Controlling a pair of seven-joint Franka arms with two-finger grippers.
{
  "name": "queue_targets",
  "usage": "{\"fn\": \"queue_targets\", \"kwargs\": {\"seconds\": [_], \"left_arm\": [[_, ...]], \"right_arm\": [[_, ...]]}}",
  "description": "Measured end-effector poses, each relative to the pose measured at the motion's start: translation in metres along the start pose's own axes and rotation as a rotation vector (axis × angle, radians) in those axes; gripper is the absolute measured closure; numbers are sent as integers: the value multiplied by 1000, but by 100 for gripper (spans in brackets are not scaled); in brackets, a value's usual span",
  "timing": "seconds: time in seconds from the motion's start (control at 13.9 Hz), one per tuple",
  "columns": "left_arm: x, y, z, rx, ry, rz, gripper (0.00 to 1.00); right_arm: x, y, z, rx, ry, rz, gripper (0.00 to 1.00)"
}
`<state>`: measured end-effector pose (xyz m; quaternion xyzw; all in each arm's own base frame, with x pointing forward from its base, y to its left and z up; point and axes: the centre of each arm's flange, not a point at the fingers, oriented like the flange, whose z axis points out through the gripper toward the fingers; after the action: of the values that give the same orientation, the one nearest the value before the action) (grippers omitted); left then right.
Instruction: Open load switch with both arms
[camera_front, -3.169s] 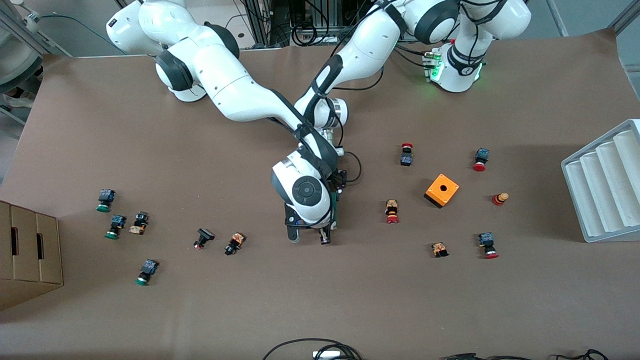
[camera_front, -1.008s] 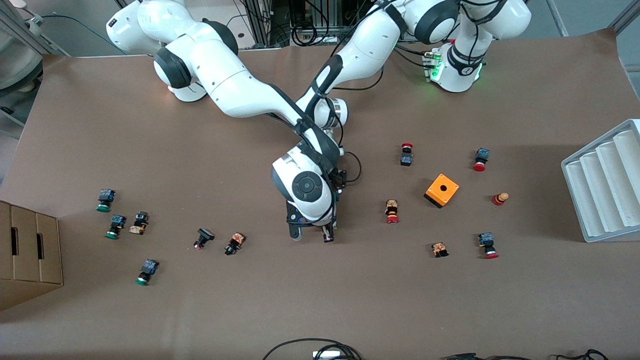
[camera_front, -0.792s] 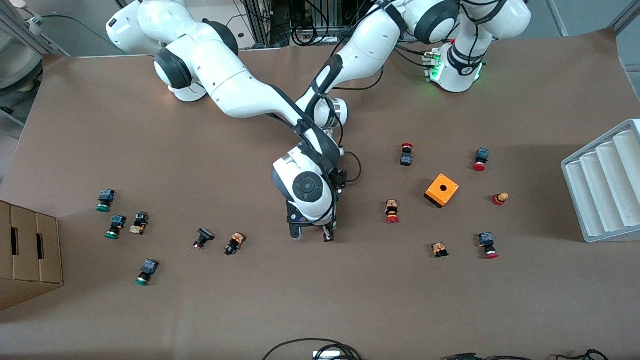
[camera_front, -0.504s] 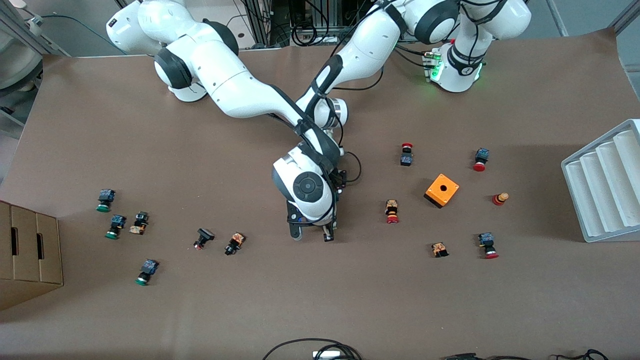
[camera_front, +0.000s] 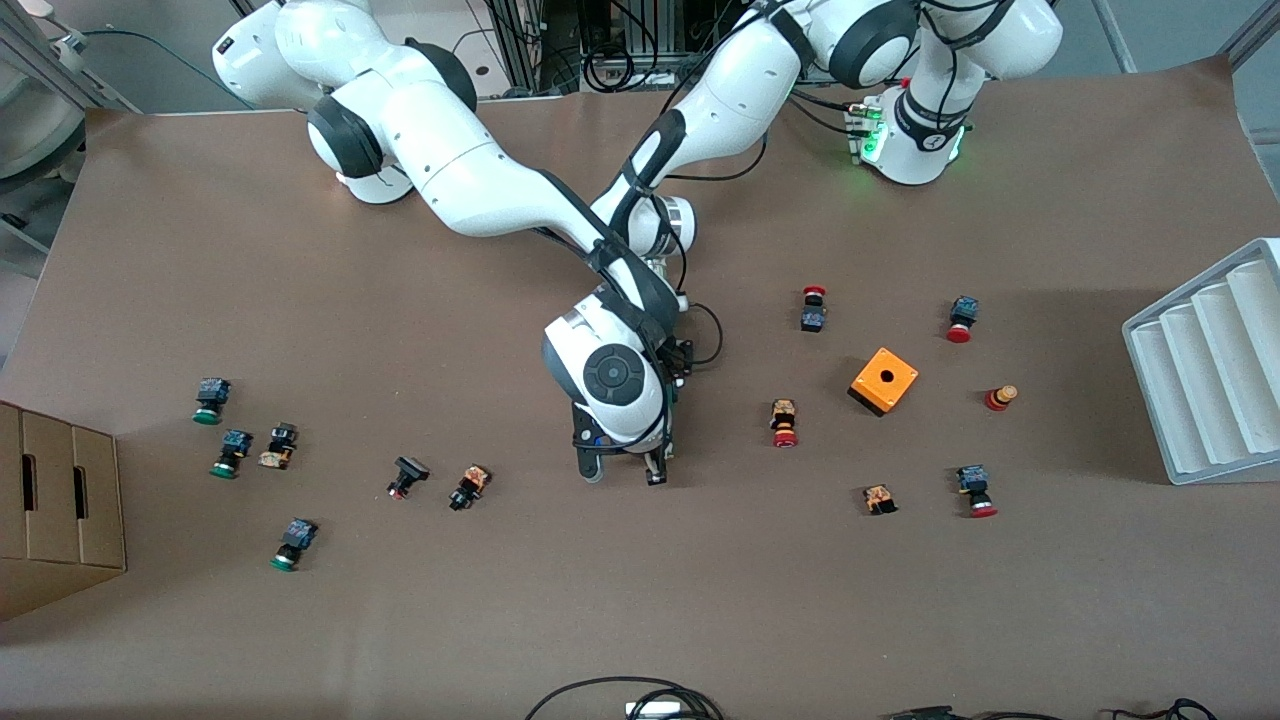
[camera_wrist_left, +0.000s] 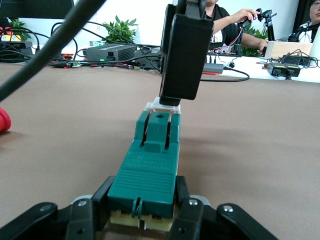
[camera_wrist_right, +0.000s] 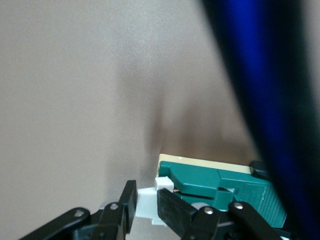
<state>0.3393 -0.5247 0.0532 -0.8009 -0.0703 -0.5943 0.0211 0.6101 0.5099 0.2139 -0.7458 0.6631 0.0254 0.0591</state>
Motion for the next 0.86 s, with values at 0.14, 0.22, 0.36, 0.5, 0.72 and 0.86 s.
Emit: {"fn": "queue_targets", "kwargs": {"seconds": [0.14, 0.22, 0.36, 0.5, 0.72, 0.86], "left_arm": [[0, 0, 0, 0, 0, 0, 48], [0, 0, 0, 0, 0, 0, 48], [0, 0, 0, 0, 0, 0, 48], [0, 0, 0, 0, 0, 0, 48], [0, 0, 0, 0, 0, 0, 48], [0, 0, 0, 0, 0, 0, 48]], "right_arm": [[0, 0, 0, 0, 0, 0, 74], [0, 0, -1, 0, -1, 0, 74], [-1, 0, -2, 0, -2, 0, 74], [-1, 0, -5, 0, -3, 0, 74], [-1, 0, -8, -1, -3, 1, 74], [0, 0, -8, -2, -3, 1, 74]]}}
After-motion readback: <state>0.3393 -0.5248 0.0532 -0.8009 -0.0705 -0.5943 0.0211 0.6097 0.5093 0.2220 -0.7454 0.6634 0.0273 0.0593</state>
